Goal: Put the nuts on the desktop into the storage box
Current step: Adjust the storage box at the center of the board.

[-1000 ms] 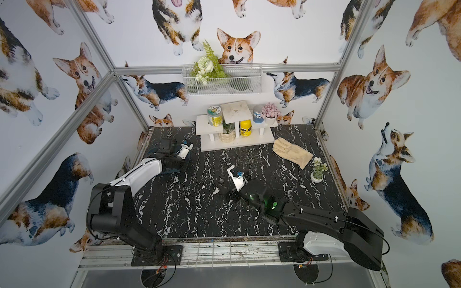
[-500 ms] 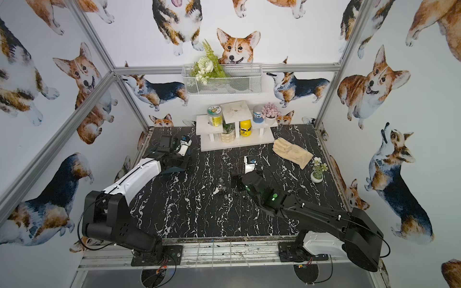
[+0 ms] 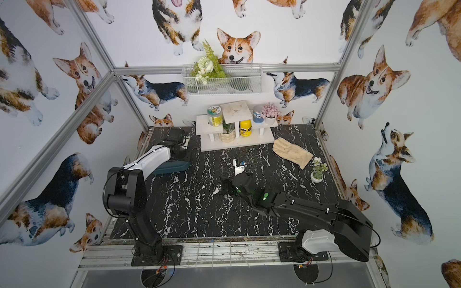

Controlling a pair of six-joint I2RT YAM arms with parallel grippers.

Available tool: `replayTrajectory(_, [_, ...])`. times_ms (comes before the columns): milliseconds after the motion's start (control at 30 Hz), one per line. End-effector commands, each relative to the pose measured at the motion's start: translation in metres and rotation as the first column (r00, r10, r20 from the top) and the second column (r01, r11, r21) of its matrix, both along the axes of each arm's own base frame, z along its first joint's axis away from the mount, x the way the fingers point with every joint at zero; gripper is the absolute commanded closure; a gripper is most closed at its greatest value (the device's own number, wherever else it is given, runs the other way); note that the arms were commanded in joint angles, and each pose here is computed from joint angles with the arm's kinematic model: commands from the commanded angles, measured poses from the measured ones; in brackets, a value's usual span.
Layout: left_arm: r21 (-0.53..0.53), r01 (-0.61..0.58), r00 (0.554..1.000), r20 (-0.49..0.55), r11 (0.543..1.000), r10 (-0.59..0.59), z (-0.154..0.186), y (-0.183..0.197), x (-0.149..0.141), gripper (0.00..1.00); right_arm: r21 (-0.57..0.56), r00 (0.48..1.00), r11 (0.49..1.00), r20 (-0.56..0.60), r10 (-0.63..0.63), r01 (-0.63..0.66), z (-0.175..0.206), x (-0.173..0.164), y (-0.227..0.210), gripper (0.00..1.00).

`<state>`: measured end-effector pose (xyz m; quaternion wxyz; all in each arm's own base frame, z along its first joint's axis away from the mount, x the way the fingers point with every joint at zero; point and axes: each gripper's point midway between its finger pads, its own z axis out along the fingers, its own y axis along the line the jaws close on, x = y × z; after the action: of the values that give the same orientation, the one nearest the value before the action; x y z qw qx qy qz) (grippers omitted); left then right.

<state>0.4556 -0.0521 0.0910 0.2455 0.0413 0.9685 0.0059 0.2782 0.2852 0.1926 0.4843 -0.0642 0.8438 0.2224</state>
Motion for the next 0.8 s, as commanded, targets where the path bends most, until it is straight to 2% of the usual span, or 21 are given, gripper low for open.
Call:
replayTrajectory(0, [-0.021,-0.055,0.997,-0.062,0.998,0.054,-0.018,0.0,-0.002,0.6,0.018,1.0,1.0,-0.008,-0.01,0.01,0.002,0.0,0.0,0.0])
replayTrajectory(267, [-0.019,-0.104,0.988,-0.116,0.994,0.101,-0.039,0.001,0.003,0.94,0.038,1.0,0.999,-0.011,-0.009,0.01,0.008,0.0,0.002,0.0])
replayTrajectory(367, [-0.034,-0.11,0.986,-0.128,0.993,0.105,-0.036,-0.001,0.0,0.99,0.042,1.0,0.999,-0.012,-0.008,0.008,0.012,0.0,0.003,0.0])
replayTrajectory(567, [-0.089,-0.134,0.979,-0.166,0.987,0.118,-0.022,-0.013,-0.014,1.0,0.046,1.0,0.999,-0.005,-0.013,0.013,0.015,0.001,0.002,0.0])
replayTrajectory(767, [-0.112,-0.095,0.986,-0.147,0.989,0.078,0.01,-0.047,-0.031,1.0,0.035,1.0,0.999,-0.017,-0.015,0.016,0.013,0.002,0.004,0.0])
